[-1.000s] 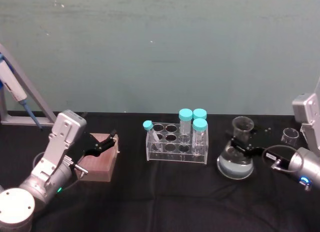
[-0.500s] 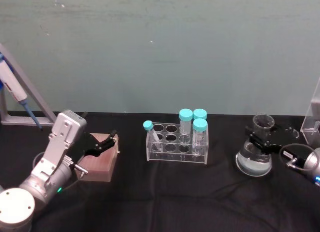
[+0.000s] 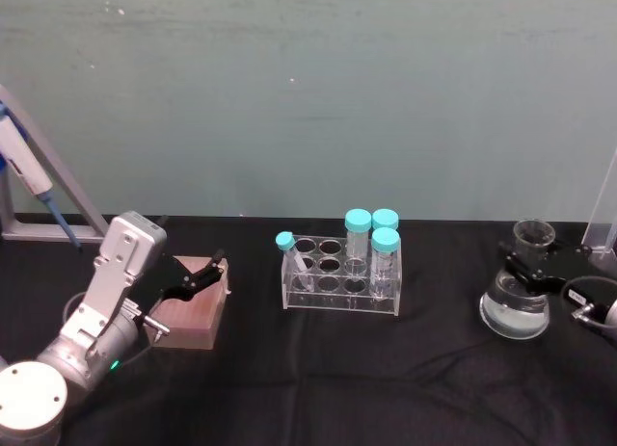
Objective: Place the experimental apparatus aside using one hand.
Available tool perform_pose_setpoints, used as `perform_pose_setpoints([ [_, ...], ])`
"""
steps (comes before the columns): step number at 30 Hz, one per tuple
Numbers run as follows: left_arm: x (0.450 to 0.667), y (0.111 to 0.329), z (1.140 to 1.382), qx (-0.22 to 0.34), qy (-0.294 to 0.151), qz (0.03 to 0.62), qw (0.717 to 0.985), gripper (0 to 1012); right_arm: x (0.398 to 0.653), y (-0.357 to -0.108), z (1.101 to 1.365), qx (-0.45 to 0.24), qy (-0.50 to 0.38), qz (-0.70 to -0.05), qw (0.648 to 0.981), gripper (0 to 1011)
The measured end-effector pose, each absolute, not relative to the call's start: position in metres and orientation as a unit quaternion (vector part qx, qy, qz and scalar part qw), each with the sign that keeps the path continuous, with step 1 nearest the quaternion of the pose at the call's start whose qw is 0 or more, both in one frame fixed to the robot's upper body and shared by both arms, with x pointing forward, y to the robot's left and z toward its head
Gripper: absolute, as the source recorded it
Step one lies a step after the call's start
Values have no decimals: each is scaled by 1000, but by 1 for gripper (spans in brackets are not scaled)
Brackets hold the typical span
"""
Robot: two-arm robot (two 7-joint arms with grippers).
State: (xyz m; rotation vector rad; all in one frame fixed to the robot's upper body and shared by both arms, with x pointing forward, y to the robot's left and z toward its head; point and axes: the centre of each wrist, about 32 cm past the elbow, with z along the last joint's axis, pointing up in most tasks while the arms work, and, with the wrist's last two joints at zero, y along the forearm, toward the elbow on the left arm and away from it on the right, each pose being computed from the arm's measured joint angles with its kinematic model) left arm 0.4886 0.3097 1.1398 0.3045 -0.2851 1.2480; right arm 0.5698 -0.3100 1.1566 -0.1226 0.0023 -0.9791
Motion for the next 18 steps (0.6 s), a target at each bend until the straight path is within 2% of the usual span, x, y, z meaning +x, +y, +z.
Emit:
perform_pose_setpoints([
  [18, 489, 310, 1140, 141, -132, 580, 791, 1000, 566, -324, 1159, -65, 1, -508, 859, 453],
])
